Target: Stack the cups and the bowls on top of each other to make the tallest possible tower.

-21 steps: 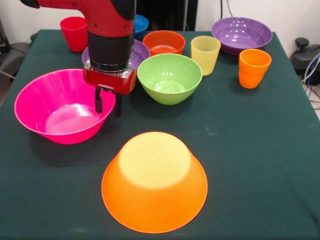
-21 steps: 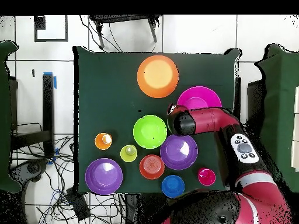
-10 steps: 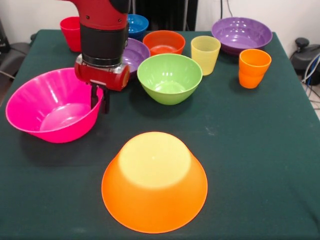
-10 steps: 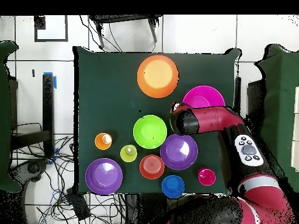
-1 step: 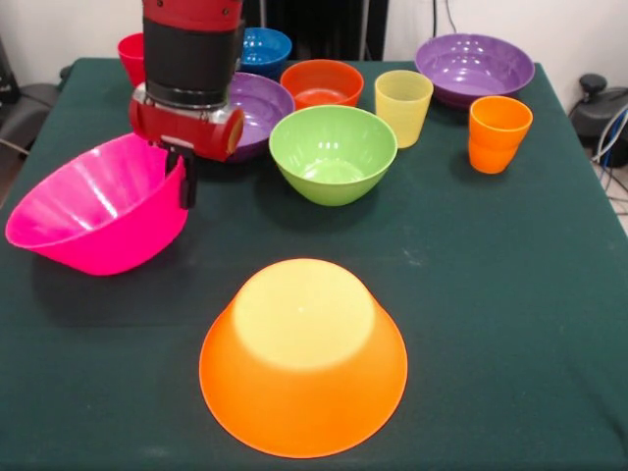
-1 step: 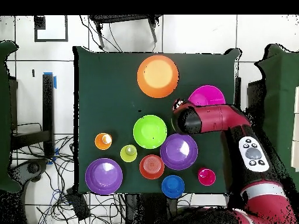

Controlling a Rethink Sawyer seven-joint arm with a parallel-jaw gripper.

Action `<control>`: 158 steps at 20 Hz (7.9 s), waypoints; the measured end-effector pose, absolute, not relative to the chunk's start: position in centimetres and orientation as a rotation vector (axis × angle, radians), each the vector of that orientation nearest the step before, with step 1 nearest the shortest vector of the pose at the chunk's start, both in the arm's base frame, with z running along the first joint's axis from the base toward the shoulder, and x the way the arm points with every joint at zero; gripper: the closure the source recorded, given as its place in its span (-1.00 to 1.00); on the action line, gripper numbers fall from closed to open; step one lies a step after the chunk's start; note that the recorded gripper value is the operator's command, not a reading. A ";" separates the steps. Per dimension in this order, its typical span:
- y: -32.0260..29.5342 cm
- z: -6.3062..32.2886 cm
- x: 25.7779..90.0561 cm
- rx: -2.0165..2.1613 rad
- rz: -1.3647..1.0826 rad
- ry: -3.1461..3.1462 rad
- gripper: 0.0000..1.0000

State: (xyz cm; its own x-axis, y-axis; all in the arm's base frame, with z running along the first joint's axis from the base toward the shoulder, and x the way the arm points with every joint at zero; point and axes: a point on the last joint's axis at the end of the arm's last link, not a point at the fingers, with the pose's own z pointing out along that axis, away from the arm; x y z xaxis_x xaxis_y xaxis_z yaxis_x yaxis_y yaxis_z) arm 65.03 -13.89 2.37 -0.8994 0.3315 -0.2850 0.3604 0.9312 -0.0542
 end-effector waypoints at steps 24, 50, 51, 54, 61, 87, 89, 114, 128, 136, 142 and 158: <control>1.6 10.8 76.6 0.351 -0.416 2.906 1.00; 3.3 10.5 83.8 0.487 -0.545 2.898 1.00; 3.4 10.4 83.7 0.484 -0.551 2.899 1.00; 3.9 9.8 83.4 0.470 -0.570 2.904 1.00; 6.0 9.5 83.1 0.447 -0.584 2.919 1.00; 8.6 8.3 86.3 0.546 -0.631 2.907 1.00; 8.3 8.1 86.3 0.567 -0.649 2.914 1.00; 8.0 5.8 86.6 0.596 -0.713 2.890 1.00; 8.9 4.2 86.2 0.578 -0.718 2.904 1.00; 8.9 4.2 86.2 0.579 -0.717 2.905 -1.00; 9.0 4.2 86.2 0.580 -0.711 2.907 -1.00; 10.4 8.2 87.0 0.638 -0.513 2.947 -1.00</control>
State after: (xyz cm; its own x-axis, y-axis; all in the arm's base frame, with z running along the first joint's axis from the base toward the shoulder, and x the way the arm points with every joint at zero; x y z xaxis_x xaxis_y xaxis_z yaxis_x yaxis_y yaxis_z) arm 86.98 10.44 8.23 -0.9096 0.3875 -0.1497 0.4153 0.8569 -0.3055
